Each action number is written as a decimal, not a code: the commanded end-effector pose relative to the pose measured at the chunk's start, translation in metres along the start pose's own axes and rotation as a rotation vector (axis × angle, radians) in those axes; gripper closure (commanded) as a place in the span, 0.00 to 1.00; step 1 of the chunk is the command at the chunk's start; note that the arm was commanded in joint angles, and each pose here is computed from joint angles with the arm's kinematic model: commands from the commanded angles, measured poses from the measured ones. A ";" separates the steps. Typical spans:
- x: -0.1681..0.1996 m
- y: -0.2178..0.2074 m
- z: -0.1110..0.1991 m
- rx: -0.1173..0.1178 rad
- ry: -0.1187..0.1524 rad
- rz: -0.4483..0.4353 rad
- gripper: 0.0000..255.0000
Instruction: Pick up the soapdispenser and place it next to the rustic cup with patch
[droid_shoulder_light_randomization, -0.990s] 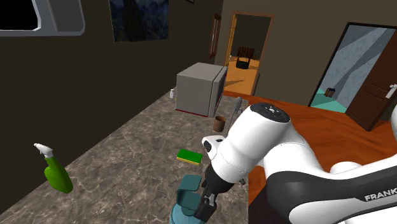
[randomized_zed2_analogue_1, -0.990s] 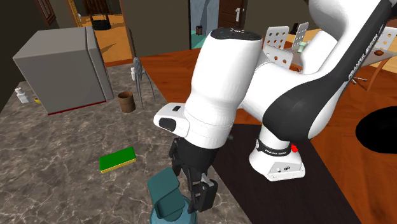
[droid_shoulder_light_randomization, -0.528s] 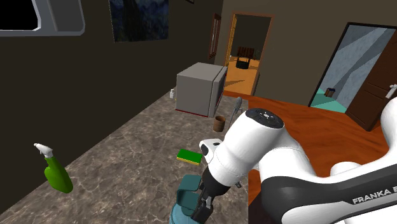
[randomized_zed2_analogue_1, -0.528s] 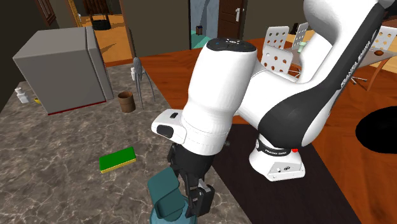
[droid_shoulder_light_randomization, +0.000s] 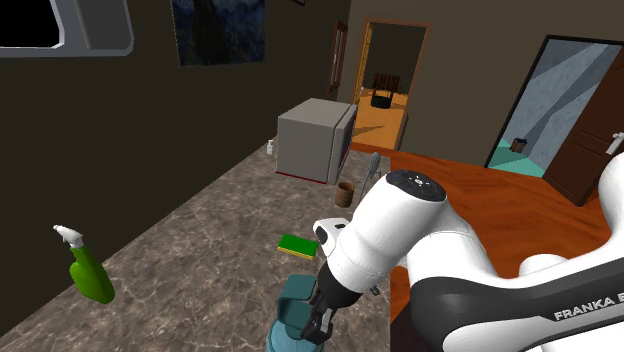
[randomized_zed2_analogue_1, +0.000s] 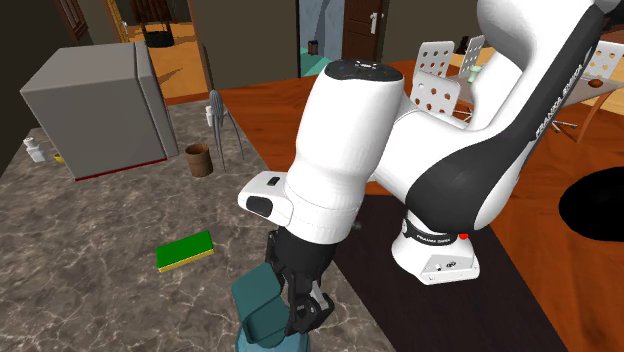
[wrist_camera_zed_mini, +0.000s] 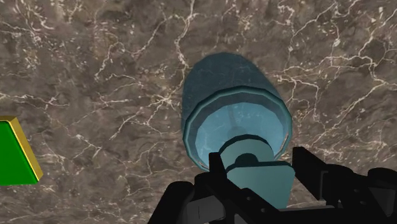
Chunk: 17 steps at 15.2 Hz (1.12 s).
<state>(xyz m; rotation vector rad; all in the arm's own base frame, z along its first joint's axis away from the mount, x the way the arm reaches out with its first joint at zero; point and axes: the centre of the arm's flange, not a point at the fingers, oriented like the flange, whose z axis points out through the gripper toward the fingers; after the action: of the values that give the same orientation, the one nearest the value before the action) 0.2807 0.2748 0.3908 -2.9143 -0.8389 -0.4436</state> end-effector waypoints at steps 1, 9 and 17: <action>0.000 0.000 0.000 0.000 -0.001 0.000 1.00; 0.008 0.000 -0.025 0.000 -0.001 0.000 1.00; 0.020 0.000 -0.065 0.000 -0.001 0.000 1.00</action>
<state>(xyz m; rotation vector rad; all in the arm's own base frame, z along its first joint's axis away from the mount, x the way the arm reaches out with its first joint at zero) 0.2814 0.2746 0.4538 -2.9149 -0.8388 -0.4419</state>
